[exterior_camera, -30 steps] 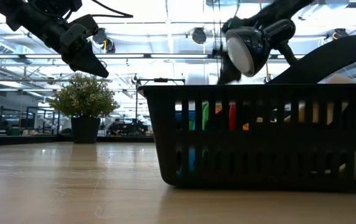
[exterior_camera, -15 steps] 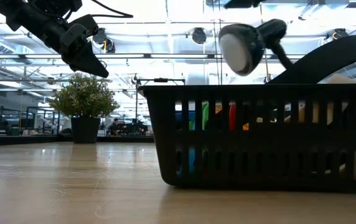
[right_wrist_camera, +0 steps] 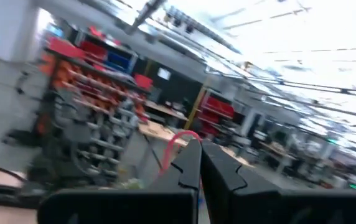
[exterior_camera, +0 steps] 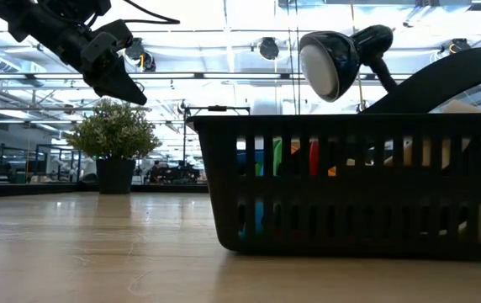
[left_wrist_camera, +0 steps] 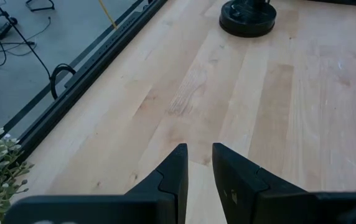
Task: Pick and place rubber bands into bin
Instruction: Put the red rubber band into the black bin
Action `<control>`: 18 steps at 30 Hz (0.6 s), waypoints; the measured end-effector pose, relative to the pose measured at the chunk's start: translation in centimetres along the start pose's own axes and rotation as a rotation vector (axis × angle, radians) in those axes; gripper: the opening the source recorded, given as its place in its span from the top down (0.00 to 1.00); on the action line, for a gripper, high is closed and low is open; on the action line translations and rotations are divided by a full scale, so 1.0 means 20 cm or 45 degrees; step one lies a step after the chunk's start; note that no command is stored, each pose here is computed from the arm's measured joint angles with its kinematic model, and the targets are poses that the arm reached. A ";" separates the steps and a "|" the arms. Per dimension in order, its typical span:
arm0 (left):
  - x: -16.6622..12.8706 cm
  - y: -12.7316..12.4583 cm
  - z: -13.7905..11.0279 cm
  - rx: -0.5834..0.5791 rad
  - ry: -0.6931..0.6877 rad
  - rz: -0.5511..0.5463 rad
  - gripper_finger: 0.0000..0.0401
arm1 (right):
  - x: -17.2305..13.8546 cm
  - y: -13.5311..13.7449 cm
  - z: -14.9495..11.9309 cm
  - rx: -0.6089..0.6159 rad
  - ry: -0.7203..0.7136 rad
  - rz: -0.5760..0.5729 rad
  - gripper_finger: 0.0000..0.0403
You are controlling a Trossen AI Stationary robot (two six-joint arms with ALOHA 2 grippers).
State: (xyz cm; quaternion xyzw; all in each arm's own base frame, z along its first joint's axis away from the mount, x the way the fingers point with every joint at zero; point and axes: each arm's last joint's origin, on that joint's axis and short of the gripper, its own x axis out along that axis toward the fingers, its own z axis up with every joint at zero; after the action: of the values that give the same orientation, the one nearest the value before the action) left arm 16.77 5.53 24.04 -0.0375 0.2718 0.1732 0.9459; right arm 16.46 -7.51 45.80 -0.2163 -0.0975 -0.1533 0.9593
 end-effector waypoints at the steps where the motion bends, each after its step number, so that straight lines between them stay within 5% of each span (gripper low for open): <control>1: 0.00 0.00 0.00 0.000 0.000 0.000 0.80 | 0.00 0.02 0.01 0.023 -0.012 0.024 1.00; 9: 0.00 0.00 0.00 0.008 0.000 0.002 0.80 | 0.09 0.22 0.00 0.271 -0.042 0.481 1.00; 18: 0.00 0.00 0.00 0.002 0.000 0.002 0.80 | 0.21 0.59 -0.11 0.233 0.165 0.840 1.00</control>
State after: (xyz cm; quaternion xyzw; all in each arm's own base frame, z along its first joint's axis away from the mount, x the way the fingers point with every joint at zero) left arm 16.77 5.53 24.04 -0.0363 0.2718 0.1738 0.9458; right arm 24.55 0.64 40.43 -0.1392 0.0255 0.1611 0.9767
